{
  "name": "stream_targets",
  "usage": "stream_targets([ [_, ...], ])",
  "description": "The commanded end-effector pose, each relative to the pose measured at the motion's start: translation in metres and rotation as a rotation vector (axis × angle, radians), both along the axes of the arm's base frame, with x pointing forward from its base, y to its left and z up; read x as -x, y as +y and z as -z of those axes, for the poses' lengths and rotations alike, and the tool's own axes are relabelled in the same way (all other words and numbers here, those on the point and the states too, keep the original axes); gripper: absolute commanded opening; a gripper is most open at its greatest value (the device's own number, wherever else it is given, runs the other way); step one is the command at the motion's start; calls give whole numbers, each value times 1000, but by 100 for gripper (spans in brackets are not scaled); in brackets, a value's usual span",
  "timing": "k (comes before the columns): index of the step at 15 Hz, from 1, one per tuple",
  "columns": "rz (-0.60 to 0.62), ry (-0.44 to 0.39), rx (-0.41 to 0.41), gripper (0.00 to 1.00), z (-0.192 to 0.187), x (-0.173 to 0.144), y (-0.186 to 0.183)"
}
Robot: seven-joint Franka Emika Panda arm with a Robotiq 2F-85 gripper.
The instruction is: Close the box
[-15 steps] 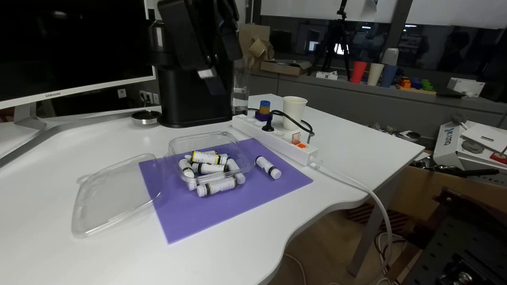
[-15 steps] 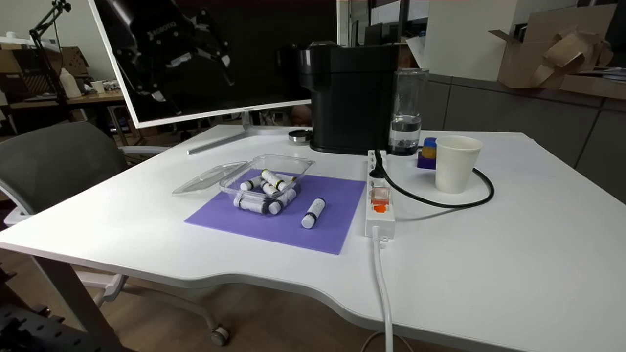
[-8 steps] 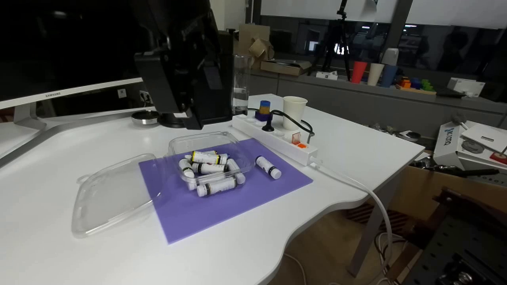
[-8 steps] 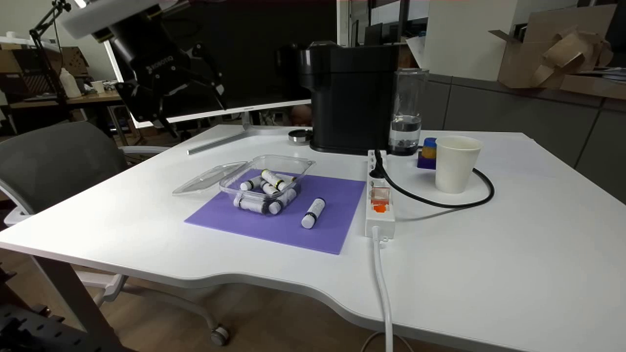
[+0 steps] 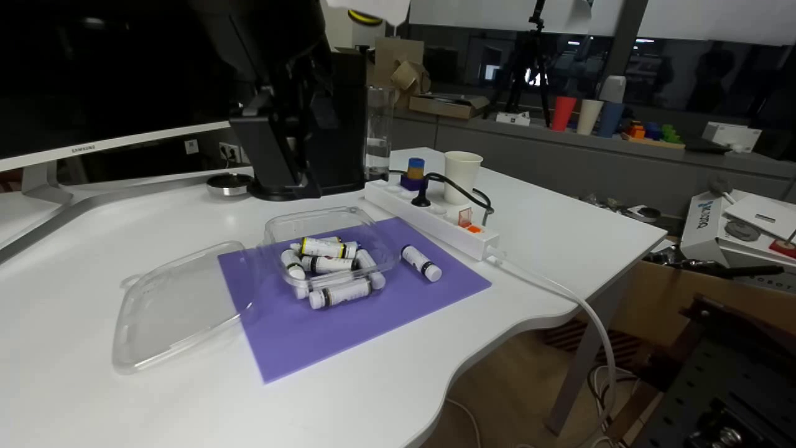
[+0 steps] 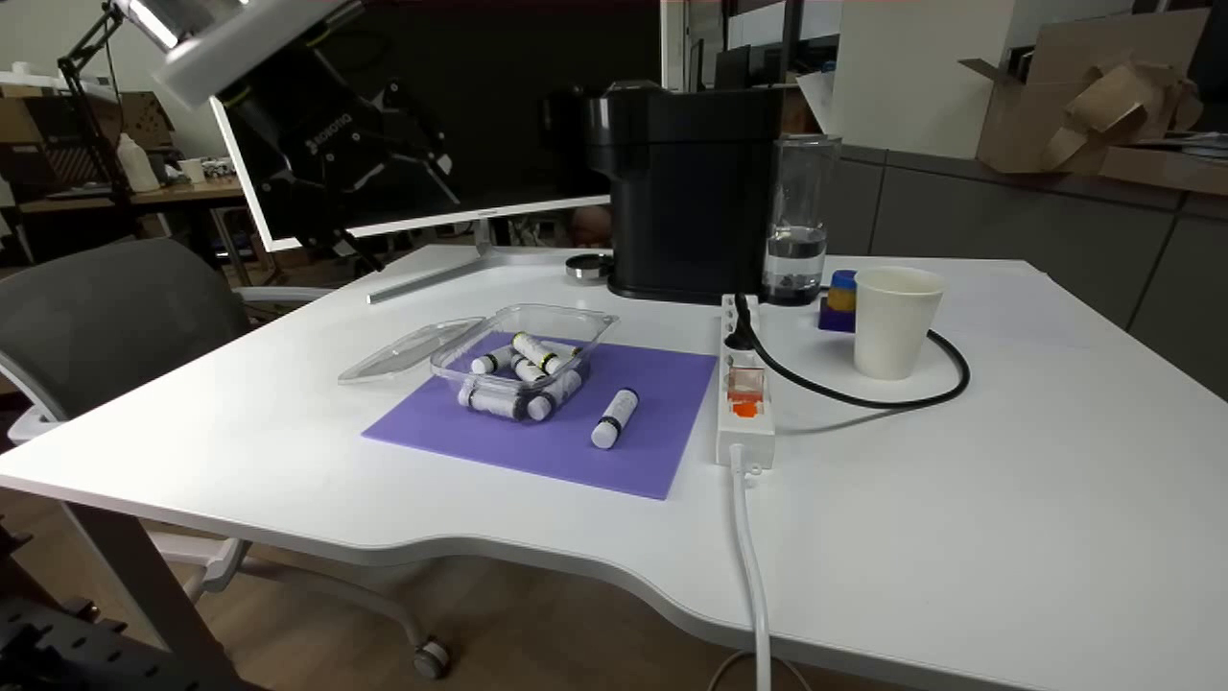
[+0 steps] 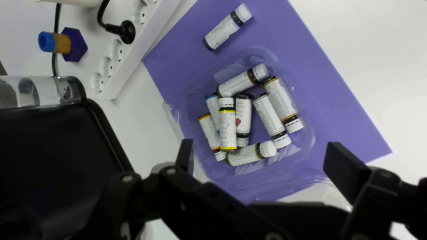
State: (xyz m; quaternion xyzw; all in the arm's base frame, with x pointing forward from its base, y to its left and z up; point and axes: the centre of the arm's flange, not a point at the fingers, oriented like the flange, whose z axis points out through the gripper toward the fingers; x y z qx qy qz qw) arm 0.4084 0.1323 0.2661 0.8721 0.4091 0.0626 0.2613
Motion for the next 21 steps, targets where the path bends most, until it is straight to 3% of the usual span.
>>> stream_targets([
  [1,-42,-105,3,100,43,-13,3],
  [9,-101,-43,-116,100,113,-15,17],
  [21,-352,5,-65,100,163,-15,48],
])
